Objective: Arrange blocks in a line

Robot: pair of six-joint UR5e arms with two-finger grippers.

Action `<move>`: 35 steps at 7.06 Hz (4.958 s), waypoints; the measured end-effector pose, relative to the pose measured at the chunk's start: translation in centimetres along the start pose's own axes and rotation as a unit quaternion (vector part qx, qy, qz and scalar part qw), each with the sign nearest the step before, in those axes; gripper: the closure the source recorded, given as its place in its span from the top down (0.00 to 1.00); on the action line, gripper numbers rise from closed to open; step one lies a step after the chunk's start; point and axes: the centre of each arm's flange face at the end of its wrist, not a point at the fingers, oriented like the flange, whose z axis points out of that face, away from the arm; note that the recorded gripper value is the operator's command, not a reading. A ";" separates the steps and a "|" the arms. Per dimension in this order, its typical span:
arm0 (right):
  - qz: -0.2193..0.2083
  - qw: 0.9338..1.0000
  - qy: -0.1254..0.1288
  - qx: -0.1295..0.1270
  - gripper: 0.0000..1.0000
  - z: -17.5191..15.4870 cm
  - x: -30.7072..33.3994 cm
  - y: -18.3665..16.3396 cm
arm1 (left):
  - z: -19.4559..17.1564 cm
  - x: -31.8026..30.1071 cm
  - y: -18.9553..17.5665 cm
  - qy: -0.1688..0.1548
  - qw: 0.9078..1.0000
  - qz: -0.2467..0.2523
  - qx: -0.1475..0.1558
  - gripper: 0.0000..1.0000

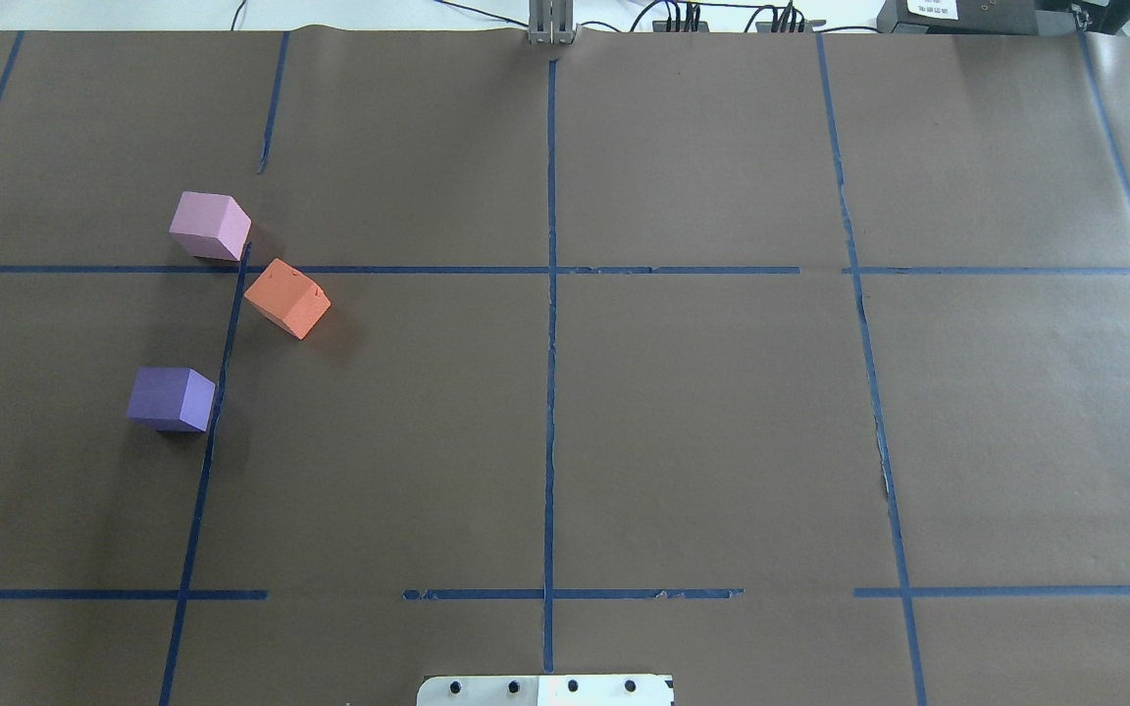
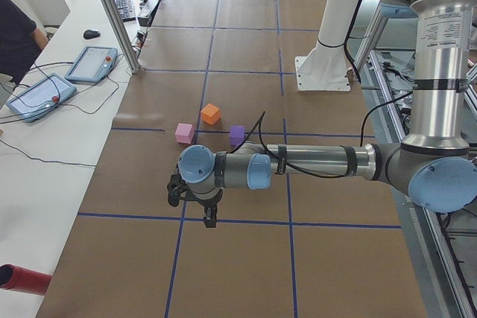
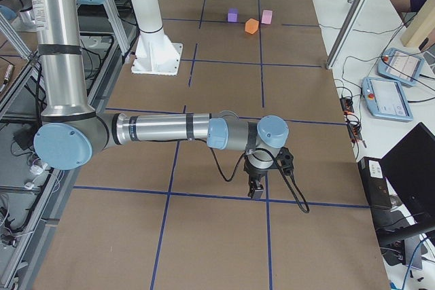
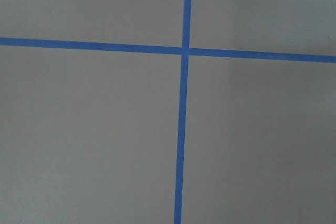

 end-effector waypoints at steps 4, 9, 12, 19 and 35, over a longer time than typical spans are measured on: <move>0.000 1.000 0.000 0.000 1.00 0.0 0.0 0.0 | 1.4 1.4 -0.2 -0.001 1.000 0.017 -0.014 1.00; 0.000 1.000 0.000 0.000 1.00 0.0 0.0 0.0 | 0.7 8.5 -2.6 -0.009 0.998 0.056 -0.006 1.00; 0.000 1.000 0.000 0.000 1.00 0.0 0.0 0.0 | 2.3 22.1 -8.1 -0.038 0.994 0.101 -0.006 1.00; 0.000 1.000 0.000 0.000 1.00 0.0 0.0 0.0 | 7.1 43.5 -8.0 -0.022 0.977 0.211 -0.002 1.00; 0.000 1.000 0.000 0.000 1.00 0.0 0.0 0.0 | 17.0 49.7 -5.5 -0.023 0.953 0.303 -0.008 1.00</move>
